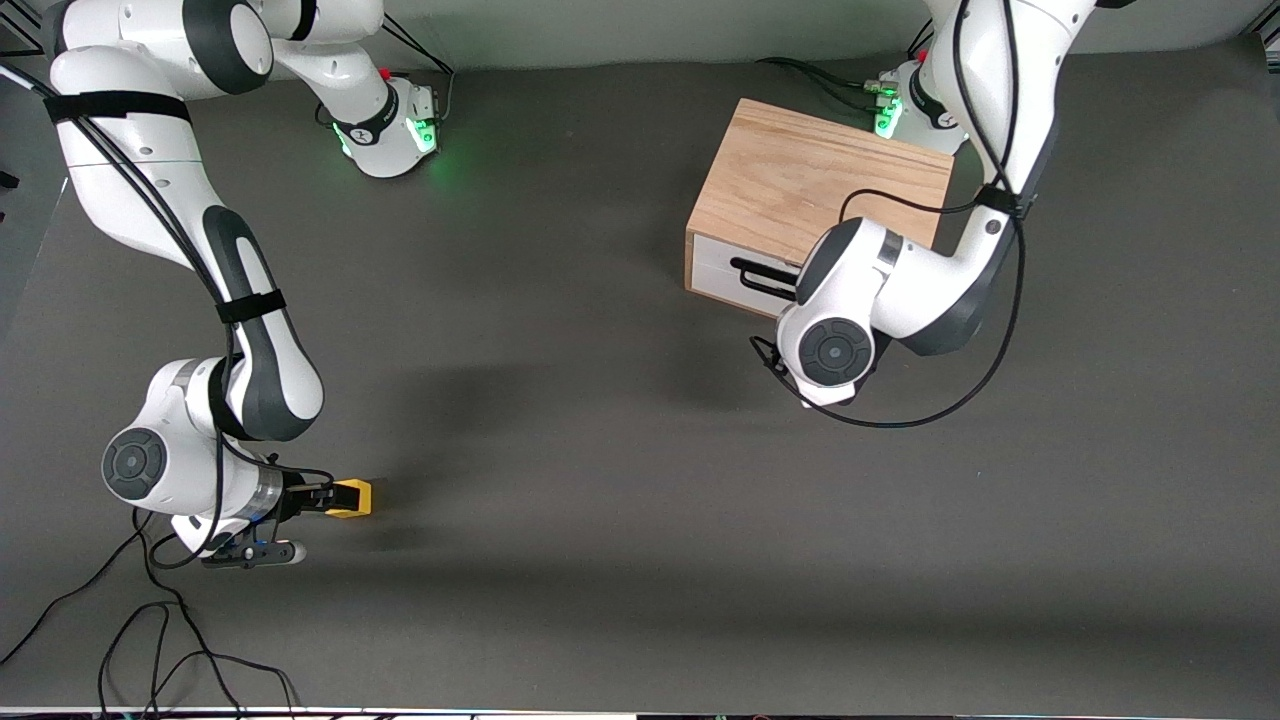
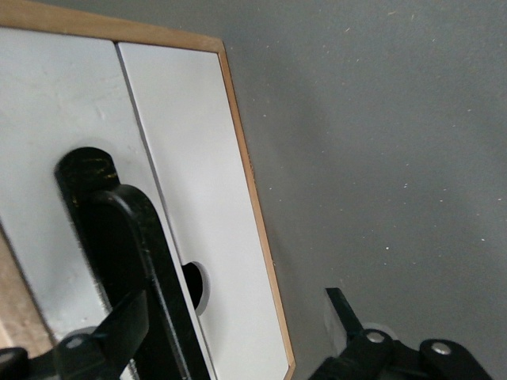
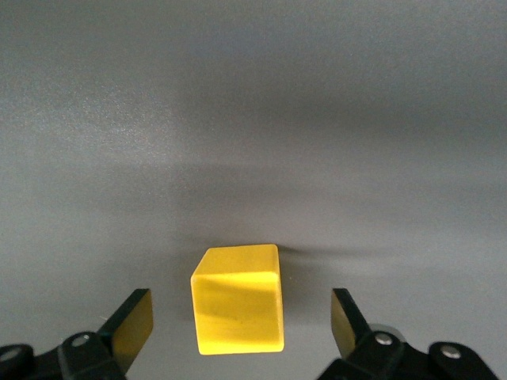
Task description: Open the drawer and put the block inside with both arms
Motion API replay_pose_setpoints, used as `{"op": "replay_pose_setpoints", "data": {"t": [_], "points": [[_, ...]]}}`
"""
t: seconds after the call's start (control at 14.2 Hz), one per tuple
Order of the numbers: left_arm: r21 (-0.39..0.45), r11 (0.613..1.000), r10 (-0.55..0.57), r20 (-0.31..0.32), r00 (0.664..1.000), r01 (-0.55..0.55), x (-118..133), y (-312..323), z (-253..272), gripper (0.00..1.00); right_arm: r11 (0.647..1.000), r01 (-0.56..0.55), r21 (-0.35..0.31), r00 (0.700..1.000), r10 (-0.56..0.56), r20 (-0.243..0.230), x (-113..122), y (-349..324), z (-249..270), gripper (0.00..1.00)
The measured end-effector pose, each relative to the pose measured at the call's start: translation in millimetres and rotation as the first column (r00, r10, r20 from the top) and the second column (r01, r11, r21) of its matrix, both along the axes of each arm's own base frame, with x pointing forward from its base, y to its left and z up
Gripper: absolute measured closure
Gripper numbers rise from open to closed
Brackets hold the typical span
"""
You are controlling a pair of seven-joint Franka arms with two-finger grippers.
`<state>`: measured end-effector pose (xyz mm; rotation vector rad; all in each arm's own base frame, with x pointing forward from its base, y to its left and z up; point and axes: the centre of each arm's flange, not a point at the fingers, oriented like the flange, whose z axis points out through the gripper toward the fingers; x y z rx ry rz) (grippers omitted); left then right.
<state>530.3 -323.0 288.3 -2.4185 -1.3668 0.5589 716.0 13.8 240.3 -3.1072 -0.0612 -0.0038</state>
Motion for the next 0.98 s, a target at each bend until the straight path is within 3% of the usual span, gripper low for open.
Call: {"op": "replay_pose_setpoints", "data": {"t": [0.56,0.98], "points": [[0.029,1.0,-0.001,-0.039,0.999,0.002,-12,-5,-21,0.01,1.0,0.0,0.0,1.0,0.0,-0.003,0,0,-3,0.0],[0.023,1.0,0.004,-0.018,1.0,-0.004,-9,-6,-41,0.01,1.0,0.0,0.0,1.0,0.0,-0.004,0,0,-4,0.0]]}}
